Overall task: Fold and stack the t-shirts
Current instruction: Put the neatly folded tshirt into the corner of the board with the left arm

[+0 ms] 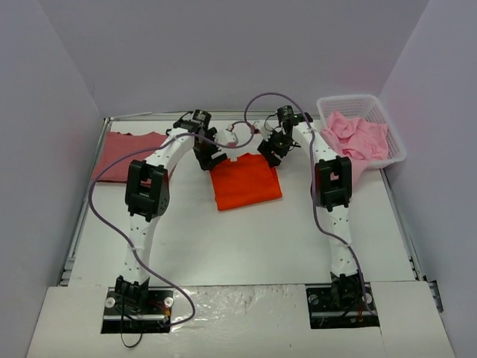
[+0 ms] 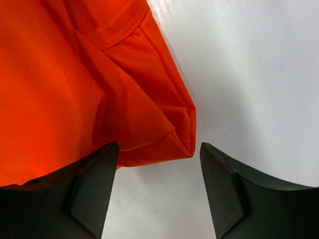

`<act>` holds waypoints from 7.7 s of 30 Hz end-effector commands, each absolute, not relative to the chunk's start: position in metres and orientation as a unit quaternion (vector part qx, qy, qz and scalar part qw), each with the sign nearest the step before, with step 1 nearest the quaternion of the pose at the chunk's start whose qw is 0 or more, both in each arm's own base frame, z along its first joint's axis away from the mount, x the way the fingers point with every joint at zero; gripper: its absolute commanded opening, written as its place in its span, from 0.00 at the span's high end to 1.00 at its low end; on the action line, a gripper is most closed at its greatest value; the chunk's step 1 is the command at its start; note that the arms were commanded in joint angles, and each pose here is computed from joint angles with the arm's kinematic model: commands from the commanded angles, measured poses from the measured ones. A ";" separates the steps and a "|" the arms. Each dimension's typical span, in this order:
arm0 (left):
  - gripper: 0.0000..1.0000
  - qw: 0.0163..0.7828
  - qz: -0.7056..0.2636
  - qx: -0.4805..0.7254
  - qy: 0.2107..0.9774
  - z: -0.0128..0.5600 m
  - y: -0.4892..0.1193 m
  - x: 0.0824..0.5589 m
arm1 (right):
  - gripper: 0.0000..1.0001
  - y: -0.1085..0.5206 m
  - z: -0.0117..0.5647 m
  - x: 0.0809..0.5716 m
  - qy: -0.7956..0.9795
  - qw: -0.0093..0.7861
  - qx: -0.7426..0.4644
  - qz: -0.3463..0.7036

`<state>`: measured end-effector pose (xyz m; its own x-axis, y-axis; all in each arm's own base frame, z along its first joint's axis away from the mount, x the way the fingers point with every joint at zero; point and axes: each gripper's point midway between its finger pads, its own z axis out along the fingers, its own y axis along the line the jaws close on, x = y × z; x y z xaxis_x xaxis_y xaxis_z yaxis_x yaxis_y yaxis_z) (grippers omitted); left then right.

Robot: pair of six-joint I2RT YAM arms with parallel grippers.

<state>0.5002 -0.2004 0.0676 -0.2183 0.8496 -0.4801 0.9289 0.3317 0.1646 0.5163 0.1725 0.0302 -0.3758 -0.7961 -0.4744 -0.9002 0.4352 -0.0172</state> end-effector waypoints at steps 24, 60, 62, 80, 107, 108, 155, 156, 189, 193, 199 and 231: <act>0.06 0.343 -0.354 0.109 0.863 0.180 -0.129 0.407 | 0.00 0.125 0.116 0.377 0.903 0.201 -0.367 0.095; 0.06 0.536 -0.267 0.015 0.801 0.210 -0.034 0.365 | 0.39 0.357 0.038 0.302 0.694 0.259 -0.661 -0.122; 0.06 0.534 -0.272 0.013 0.801 0.210 -0.035 0.365 | 0.43 0.355 0.030 0.305 0.694 0.255 -0.660 -0.134; 0.06 0.464 -0.388 -0.069 0.793 0.186 -0.070 0.374 | 1.00 0.342 0.083 0.300 0.705 0.270 -0.651 -0.084; 0.06 0.241 -0.503 -0.186 0.809 0.084 -0.218 0.383 | 1.00 0.323 0.065 0.320 0.744 0.220 -0.629 -0.046; 0.06 0.241 -0.513 -0.195 0.800 0.087 -0.222 0.388 | 1.00 0.323 0.067 0.320 0.744 0.221 -0.629 -0.046; 0.98 0.216 -0.583 -0.112 0.776 0.077 -0.281 0.409 | 0.00 0.244 0.133 0.259 0.722 0.166 -0.670 0.054; 0.98 0.220 -0.582 -0.107 0.775 0.080 -0.280 0.409 | 0.00 0.216 0.137 0.271 0.746 0.165 -0.643 0.054; 0.98 0.197 0.031 0.168 0.965 0.159 -0.071 0.460 | 0.00 0.134 0.055 0.251 0.851 0.107 -0.488 0.162; 0.98 0.184 0.091 0.176 0.963 0.165 -0.043 0.455 | 0.00 0.132 0.049 0.250 0.854 0.097 -0.485 0.158; 0.98 0.198 0.130 0.175 0.956 0.184 -0.026 0.452 | 0.00 0.129 0.042 0.248 0.857 0.085 -0.486 0.153; 0.98 0.364 0.002 0.091 0.927 0.285 -0.013 0.461 | 0.00 0.111 0.010 0.242 0.872 0.030 -0.473 0.119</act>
